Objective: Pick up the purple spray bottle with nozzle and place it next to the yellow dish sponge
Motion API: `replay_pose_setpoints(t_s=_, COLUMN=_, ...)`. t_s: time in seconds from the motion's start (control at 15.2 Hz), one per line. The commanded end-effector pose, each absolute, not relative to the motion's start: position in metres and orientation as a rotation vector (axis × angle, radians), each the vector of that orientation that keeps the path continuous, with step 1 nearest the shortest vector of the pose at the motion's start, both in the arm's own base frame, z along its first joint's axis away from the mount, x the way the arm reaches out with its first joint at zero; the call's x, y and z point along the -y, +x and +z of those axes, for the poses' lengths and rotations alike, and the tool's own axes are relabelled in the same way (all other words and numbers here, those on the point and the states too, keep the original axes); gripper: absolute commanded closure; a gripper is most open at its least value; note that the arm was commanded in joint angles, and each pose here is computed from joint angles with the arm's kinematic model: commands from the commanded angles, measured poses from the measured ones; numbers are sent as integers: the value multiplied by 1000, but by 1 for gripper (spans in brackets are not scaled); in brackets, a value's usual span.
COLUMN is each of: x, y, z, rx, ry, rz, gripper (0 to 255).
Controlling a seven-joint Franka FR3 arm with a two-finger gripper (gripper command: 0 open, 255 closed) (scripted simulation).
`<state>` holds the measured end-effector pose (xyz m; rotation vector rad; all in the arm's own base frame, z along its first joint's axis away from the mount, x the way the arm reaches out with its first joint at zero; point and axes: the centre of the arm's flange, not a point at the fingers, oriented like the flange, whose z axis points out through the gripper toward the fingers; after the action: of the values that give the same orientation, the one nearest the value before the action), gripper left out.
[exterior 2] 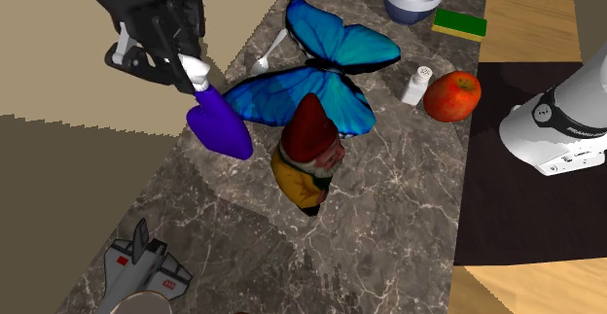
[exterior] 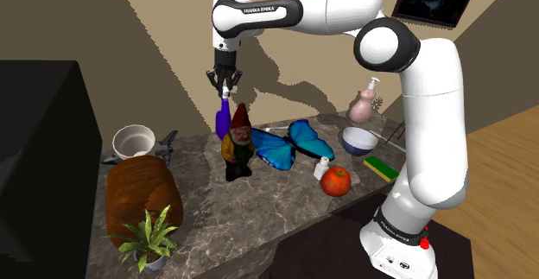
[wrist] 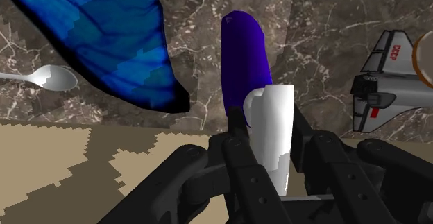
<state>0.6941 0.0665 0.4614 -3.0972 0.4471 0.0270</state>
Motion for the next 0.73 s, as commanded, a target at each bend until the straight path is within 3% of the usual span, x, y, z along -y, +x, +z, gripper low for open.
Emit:
replay_pose_setpoints(t_s=0.0, x=-67, y=695, z=472, rx=-447, ry=-3097, rz=27, gripper=255)
replay_pose_setpoints(t_s=0.4, x=-67, y=695, z=503, rx=-447, ry=-3097, rz=27, gripper=255)
replay_pose_setpoints(t_s=0.66, x=-34, y=656, z=517, rx=-447, ry=-3097, rz=27, gripper=255)
